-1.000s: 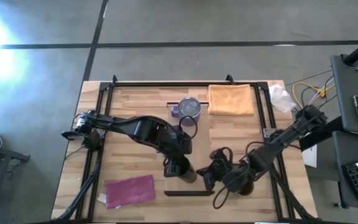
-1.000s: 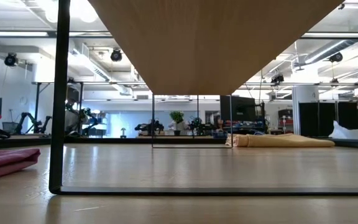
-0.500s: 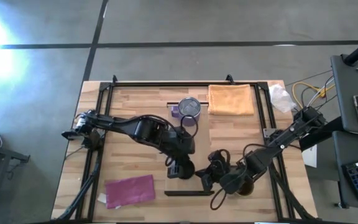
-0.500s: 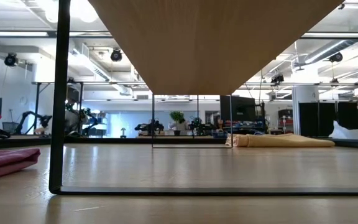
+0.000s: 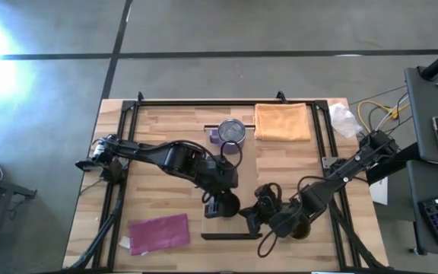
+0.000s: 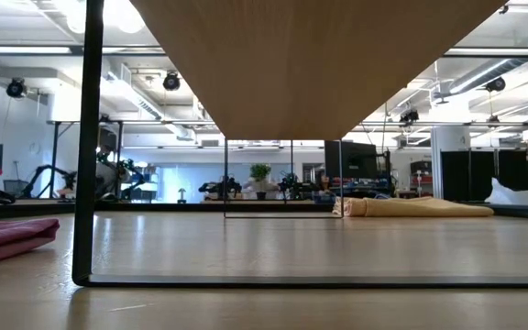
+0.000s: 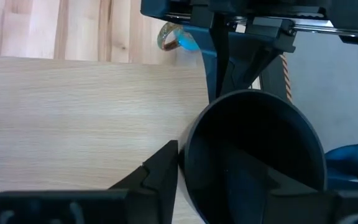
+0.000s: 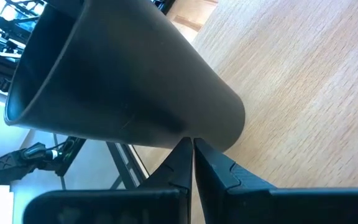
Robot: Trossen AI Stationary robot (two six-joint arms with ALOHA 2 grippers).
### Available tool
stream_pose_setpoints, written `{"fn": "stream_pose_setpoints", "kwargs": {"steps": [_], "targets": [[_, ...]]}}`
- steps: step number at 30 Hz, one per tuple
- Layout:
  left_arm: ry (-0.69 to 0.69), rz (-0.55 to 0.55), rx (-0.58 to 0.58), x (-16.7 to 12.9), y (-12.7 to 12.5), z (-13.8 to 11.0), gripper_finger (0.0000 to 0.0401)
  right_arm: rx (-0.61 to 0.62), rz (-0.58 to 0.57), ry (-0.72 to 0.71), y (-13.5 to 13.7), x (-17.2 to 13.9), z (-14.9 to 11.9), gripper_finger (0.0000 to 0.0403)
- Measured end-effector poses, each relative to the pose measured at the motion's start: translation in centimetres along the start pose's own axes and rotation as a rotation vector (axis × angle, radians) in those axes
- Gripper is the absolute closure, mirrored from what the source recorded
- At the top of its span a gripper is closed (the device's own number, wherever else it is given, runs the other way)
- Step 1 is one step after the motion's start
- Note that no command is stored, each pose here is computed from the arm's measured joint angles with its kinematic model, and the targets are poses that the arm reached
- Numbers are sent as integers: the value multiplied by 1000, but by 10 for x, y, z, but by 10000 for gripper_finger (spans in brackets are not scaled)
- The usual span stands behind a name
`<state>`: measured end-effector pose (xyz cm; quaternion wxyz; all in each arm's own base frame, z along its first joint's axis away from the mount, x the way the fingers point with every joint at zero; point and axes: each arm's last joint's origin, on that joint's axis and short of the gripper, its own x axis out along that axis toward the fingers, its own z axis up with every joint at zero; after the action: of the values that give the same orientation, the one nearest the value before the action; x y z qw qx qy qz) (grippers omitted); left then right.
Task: Stack small to large cups/mugs on shelf
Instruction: Put the black cup on the shelf
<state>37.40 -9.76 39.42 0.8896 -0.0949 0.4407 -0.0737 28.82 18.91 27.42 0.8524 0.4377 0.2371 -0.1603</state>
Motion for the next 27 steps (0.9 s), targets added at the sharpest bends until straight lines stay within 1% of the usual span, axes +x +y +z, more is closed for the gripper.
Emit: {"fn": "stream_pose_setpoints", "kwargs": {"steps": [9, 12, 16, 18, 21, 24, 27], "targets": [[-2, 9, 1, 0, 0, 0, 300, -22, -6, 20, 0, -4, -5, 394], [-15, 5, 1, -8, 0, -1, 300, -36, -14, 23, -1, -6, -6, 394], [-53, -5, 3, -26, -1, -1, 300, -65, -1, 20, 0, -14, -2, 394], [-72, -5, 0, -35, -1, -2, 300, -78, -2, 19, 0, -20, 2, 394], [-82, 32, -2, -47, 1, -5, 300, -99, -33, 19, -4, -31, 9, 394], [-55, 89, -5, -61, 4, -13, 300, -111, -73, -19, -10, -50, 19, 394], [-1, 130, -6, -69, 8, -23, 300, -80, -103, -50, -17, -69, 29, 394]]}}
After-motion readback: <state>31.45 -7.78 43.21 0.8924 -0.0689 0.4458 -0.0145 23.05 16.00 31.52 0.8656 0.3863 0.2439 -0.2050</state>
